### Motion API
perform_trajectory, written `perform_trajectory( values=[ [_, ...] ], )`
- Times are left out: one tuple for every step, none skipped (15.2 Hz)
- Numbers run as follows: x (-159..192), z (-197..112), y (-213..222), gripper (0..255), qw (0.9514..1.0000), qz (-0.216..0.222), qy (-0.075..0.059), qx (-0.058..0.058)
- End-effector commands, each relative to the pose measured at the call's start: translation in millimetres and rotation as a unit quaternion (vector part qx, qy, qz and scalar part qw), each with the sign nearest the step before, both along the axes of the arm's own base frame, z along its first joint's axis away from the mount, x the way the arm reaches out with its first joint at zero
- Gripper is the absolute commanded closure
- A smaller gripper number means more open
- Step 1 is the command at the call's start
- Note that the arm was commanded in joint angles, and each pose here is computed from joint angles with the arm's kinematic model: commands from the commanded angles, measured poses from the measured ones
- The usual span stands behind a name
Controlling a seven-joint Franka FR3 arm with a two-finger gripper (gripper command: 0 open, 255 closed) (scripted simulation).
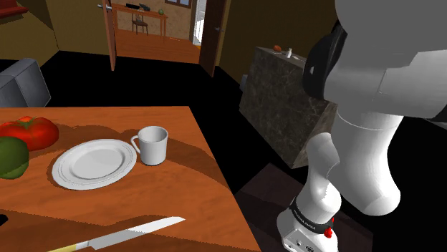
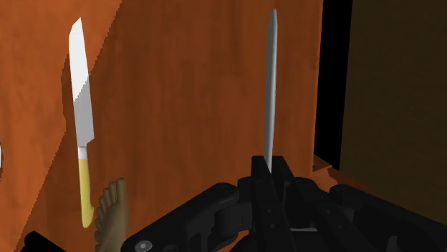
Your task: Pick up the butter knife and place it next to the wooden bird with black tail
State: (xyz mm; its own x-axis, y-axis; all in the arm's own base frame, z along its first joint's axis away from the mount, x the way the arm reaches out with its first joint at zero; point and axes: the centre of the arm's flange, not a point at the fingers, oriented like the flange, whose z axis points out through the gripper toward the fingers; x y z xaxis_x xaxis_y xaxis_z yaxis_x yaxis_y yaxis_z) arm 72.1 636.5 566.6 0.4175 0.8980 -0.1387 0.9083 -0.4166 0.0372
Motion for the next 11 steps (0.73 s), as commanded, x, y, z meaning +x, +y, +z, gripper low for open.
perform_trajectory(
  values=[
    [-3.6, -9.2, 4.6, 255, 1.0, -0.001, 0.0, 0.0],
    [-3.6, -14.5, 4.6, 255, 1.0, -0.001, 0.0, 0.0],
    [-3.6, -19.8, 4.6, 255, 1.0, -0.001, 0.0, 0.0],
    [-3.6, -25.1, 4.6, 255, 1.0, -0.001, 0.0, 0.0],
    [-3.6, -30.3, 4.6, 255, 1.0, -0.001, 0.0, 0.0],
    [-3.6, -35.6, 4.6, 255, 1.0, -0.001, 0.0, 0.0],
    [-3.6, -40.9, 4.6, 255, 1.0, -0.001, 0.0, 0.0],
    [-3.6, -46.2, 4.6, 255, 1.0, -0.001, 0.0, 0.0],
    [-3.6, -51.5, 4.6, 255, 1.0, -0.001, 0.0, 0.0],
    [-3.6, -56.7, 4.6, 255, 1.0, -0.001, 0.0, 0.0],
    [-3.6, -62.0, 4.6, 255, 1.0, -0.001, 0.0, 0.0]
  ],
)
